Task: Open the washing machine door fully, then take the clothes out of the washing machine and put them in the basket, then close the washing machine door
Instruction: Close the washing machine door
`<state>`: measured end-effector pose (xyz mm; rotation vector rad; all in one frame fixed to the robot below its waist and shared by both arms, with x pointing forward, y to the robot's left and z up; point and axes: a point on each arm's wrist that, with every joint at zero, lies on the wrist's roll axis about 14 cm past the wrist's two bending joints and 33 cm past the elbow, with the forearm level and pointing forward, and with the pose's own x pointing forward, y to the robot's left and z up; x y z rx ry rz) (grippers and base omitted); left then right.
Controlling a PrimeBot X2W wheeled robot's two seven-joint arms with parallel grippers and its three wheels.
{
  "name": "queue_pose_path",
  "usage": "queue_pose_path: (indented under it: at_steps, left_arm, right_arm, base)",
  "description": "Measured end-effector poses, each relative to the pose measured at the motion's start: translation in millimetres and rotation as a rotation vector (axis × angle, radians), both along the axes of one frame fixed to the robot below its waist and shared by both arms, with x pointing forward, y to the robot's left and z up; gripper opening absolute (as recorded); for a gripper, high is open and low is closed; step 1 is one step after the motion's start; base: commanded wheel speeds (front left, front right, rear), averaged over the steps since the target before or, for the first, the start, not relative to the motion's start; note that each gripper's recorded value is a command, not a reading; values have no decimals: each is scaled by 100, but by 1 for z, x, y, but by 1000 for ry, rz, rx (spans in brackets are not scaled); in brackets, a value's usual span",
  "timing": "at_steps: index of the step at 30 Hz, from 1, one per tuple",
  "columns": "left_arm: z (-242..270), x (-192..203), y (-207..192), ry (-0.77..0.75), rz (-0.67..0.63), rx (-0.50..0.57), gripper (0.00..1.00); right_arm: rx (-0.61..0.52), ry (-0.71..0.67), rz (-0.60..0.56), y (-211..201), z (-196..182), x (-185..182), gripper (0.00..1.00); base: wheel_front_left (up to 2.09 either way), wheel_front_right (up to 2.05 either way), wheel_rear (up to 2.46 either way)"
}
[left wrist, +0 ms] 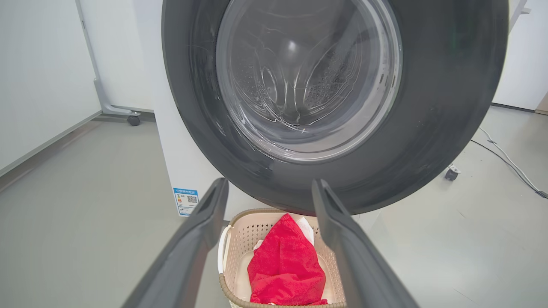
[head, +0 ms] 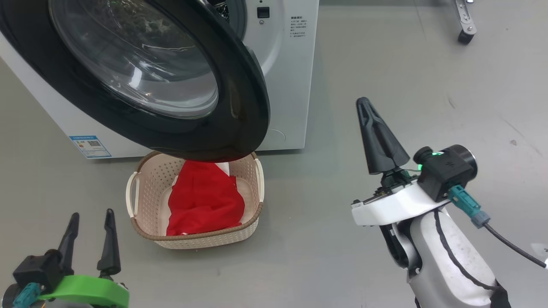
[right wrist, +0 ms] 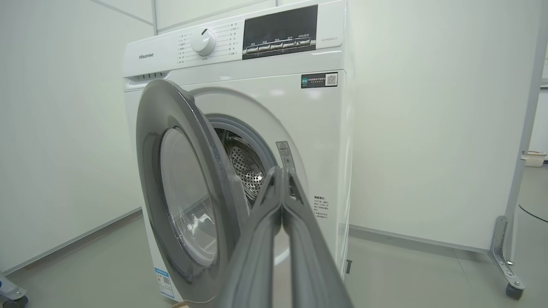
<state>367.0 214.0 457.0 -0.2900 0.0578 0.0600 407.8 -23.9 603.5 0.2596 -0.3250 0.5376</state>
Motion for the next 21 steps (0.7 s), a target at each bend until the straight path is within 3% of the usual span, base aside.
queue_pose_path:
  at_steps: [7, 15, 21]
  left_arm:
    - [-1, -6, -7, 5, -15, 1, 100]
    - [-4, -18, -7, 19, -9, 11, 100]
    - [-6, -25, 0, 30, 20, 12, 100]
  right_arm:
    - [-68, -38, 165, 51, 0, -16, 0]
    - [-240, 37, 362, 104, -56, -38, 0]
    - [-361, 65, 451, 126, -82, -33, 0]
  base:
    - [0, 0, 0]
    - [0, 0, 0]
    - [0, 0, 0]
